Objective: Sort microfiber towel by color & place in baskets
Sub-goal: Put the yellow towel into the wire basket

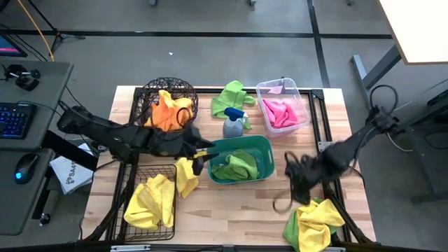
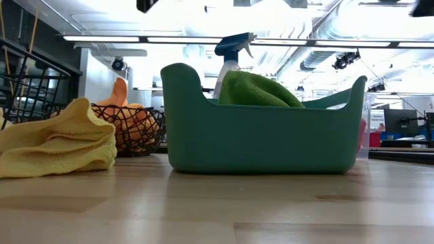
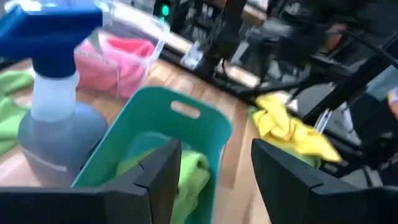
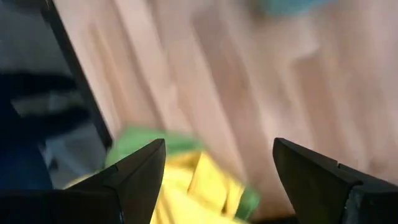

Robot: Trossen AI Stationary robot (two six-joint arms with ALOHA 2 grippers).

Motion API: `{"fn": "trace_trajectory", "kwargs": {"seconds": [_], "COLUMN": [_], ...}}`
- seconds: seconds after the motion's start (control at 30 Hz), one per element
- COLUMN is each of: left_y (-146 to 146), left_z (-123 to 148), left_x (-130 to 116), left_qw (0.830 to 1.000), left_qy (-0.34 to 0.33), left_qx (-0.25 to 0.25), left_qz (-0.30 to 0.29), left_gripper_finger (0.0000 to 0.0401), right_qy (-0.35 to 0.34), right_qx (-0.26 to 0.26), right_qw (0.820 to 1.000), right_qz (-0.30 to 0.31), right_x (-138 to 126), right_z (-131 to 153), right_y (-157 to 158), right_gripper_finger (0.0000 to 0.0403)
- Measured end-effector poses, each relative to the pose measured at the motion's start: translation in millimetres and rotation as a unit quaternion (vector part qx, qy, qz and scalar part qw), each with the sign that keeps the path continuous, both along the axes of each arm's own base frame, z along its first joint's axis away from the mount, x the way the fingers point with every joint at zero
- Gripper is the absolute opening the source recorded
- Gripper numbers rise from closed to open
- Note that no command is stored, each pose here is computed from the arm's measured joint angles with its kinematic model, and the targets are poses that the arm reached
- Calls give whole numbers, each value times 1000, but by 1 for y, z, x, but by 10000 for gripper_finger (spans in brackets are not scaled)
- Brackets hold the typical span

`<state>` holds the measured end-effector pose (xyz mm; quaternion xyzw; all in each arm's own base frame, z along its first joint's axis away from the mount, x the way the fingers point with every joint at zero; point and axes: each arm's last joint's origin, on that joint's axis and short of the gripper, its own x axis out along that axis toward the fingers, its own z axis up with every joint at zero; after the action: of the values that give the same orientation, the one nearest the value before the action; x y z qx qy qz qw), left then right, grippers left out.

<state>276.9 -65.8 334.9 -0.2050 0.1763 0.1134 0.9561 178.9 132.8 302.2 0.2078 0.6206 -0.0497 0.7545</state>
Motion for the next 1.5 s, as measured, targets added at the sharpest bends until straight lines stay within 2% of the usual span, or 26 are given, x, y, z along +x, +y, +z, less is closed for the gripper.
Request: {"fn": "trace_trajectory", "kwargs": {"seconds": [0.23, 0.43, 0.73, 0.8, 0.87, 0.9, 1.0, 1.03, 1.23, 1.37, 1.5], "left_y": [9, 10, 4, 4, 5, 6, 10, 13, 30, 37, 40], "left_z": [-20, -43, -22, -18, -13, -9, 5, 11, 47, 59, 63], "left_x": [-2, -7, -13, -15, -20, -23, -36, -42, -89, -111, -120], "left_qw": [999, 999, 997, 995, 995, 994, 992, 990, 974, 965, 962], "left_qy": [40, 31, -68, -81, -89, -96, -120, -132, -205, -232, -243], "left_qx": [9, -31, -29, -25, -20, -15, 13, 24, 82, 101, 104], "left_qz": [-35, -25, -39, -44, -49, -51, -47, -37, 44, 69, 71], "left_gripper_finger": [184, 184, 184, 184, 184, 184, 184, 184, 184, 184, 184], "right_qy": [127, 186, 220, 228, 239, 244, 243, 236, 156, 7, -131], "right_qx": [7, -14, -37, -39, -32, -32, -48, -57, -93, -93, -104], "right_qw": [991, 982, 974, 972, 970, 969, 968, 970, 983, 996, 985], "right_qz": [30, 33, 33, 31, 35, 35, 30, 28, 13, -11, -48], "right_x": [-10, -7, 6, 6, 5, 4, 3, 3, 10, 15, 22], "right_z": [-40, -74, -112, -115, -115, -112, -96, -86, 0, 63, 105], "right_y": [61, 90, 106, 107, 107, 108, 108, 108, 96, 81, 63], "right_gripper_finger": [293, 293, 290, 272, 226, 191, 51, 26, 6, 9, 4]}}
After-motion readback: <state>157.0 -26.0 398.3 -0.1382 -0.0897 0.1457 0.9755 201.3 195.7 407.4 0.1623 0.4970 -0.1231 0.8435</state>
